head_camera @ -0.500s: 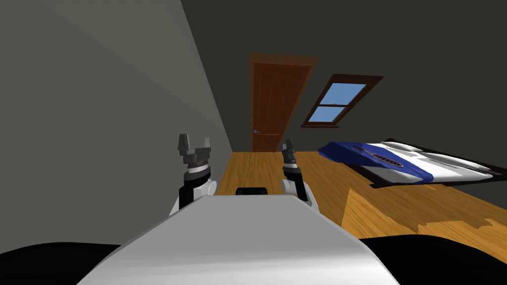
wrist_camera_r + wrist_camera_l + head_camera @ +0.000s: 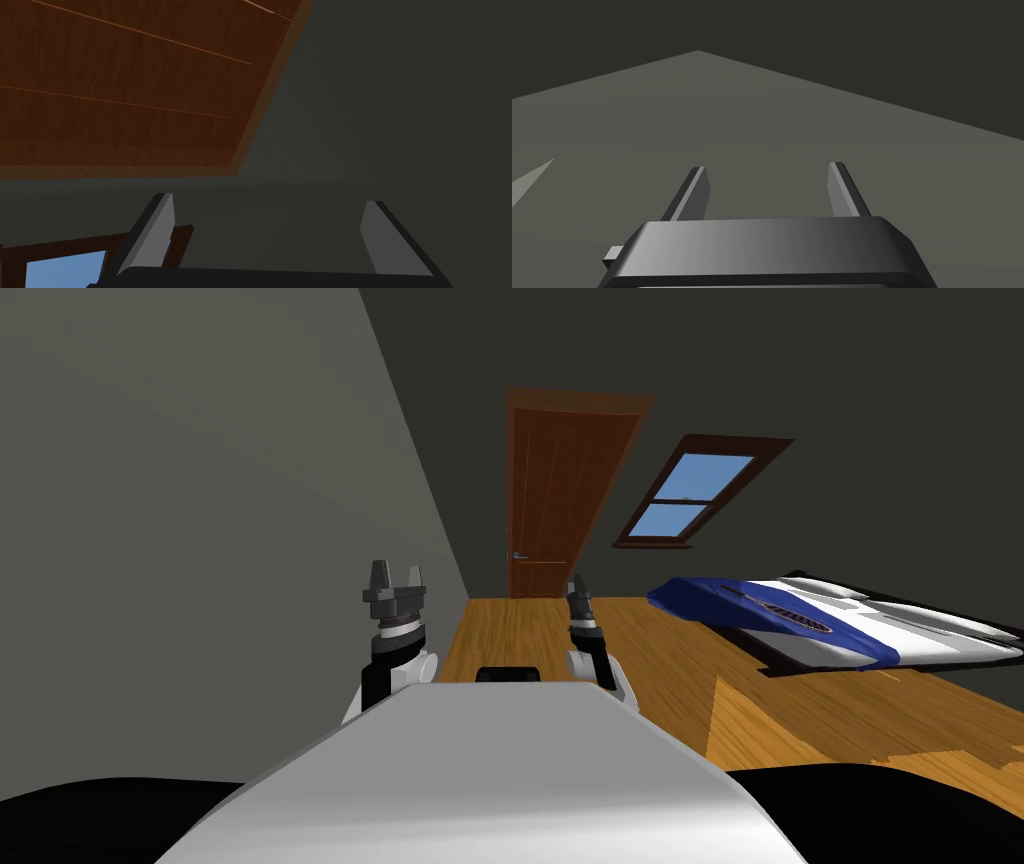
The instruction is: Pull the door open
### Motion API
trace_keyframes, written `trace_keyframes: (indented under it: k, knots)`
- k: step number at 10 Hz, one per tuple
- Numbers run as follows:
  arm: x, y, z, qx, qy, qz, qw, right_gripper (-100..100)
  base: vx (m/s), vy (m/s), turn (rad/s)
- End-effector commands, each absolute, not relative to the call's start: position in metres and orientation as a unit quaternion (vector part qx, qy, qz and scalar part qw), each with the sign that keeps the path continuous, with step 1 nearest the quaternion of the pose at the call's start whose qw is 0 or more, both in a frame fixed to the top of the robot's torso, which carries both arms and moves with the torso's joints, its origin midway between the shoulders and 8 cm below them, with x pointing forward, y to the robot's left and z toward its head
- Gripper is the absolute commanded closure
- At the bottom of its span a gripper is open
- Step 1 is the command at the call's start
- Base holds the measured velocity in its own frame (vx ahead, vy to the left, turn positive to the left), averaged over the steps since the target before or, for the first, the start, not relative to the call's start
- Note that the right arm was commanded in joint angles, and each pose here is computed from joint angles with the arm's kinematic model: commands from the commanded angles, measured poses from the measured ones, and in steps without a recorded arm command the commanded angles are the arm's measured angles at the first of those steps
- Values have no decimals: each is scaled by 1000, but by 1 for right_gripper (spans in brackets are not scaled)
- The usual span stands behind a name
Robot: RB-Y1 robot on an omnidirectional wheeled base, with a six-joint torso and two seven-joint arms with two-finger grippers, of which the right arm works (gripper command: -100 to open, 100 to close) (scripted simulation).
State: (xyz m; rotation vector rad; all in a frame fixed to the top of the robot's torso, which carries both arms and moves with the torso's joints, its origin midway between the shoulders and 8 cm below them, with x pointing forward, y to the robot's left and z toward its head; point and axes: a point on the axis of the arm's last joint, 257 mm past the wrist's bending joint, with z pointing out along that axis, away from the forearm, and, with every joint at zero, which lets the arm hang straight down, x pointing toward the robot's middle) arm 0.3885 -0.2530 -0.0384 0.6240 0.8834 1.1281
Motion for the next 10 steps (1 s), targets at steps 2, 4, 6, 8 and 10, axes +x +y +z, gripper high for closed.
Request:
trace_keyframes:
  k: [2,4,6,8,10]
  knots:
    - [396,-253,-55,287,406,512,700,-100,151,42,-1]
    - [401,-254,-69,292,413,515,692,-100,135,52,-3]
    - [405,-255,-79,296,418,516,686,-100,130,21,-3]
    - [408,-256,-90,300,423,518,680,-100,95,28,0]
    - [412,-257,-102,305,428,520,674,-100,97,26,-4]
